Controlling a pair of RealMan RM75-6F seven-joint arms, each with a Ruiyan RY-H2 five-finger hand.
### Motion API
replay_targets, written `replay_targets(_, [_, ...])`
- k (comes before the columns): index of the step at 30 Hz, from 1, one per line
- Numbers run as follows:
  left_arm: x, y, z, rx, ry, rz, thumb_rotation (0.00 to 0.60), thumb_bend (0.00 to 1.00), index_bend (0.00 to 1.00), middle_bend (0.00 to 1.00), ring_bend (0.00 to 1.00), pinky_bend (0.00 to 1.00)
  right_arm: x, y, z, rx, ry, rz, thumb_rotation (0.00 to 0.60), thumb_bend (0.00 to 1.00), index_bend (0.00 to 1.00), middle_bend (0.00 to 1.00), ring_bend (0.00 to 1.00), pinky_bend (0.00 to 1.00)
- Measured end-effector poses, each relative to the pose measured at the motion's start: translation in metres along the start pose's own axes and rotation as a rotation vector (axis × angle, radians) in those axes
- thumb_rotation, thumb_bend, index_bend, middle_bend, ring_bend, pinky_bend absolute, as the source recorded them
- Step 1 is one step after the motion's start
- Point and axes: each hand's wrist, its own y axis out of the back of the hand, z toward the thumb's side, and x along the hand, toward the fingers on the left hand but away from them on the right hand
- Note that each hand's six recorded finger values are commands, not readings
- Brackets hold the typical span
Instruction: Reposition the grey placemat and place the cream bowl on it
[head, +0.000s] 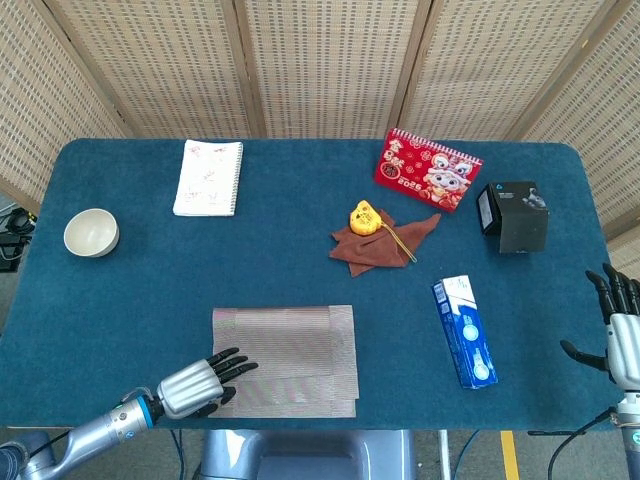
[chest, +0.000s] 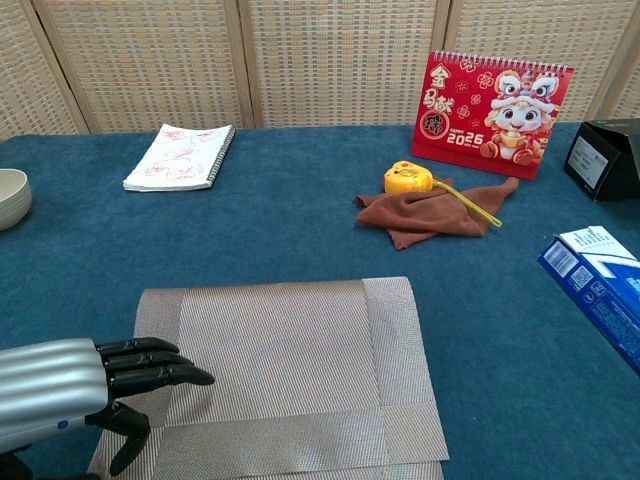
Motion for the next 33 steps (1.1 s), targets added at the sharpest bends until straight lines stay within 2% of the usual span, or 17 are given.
replay_targets(10, [0.003, 0.0, 0.0, 0.016, 0.003, 0.003, 0.6, 0.48, 0.51, 0.0, 0.0, 0.0, 0.0, 0.001, 0.0, -0.003, 0.001, 0.0, 0.6, 0.0, 0.14, 0.0, 0.0, 0.0])
replay_targets(17, [0.003, 0.001, -0.001, 0.006, 0.006, -0.001, 0.6, 0.51, 0.65, 0.0, 0.0, 0.0, 0.001, 0.001, 0.0, -0.003, 0.003, 0.001, 0.6, 0.0, 0.14, 0.0, 0.0, 0.0])
replay_targets(22, [0.005, 0.005, -0.005, -0.002, 0.019, 0.01, 0.6, 0.56, 0.7, 0.0, 0.0, 0.0, 0.001, 0.001, 0.001, -0.005, 0.004, 0.0, 0.6, 0.0, 0.14, 0.0, 0.0, 0.0])
replay_targets(29, [0.01, 0.031, -0.02, -0.013, 0.06, 0.1, 0.6, 0.59, 0.72, 0.0, 0.0, 0.0, 0.001, 0.001, 0.001, -0.007, 0.004, 0.0, 0.6, 0.0, 0.14, 0.0, 0.0, 0.0])
replay_targets(33, [0.018, 0.061, -0.04, -0.023, 0.115, 0.186, 0.6, 0.6, 0.73, 0.0, 0.0, 0.0, 0.001, 0.001, 0.001, -0.006, 0.006, 0.002, 0.6, 0.0, 0.14, 0.0, 0.0, 0.0])
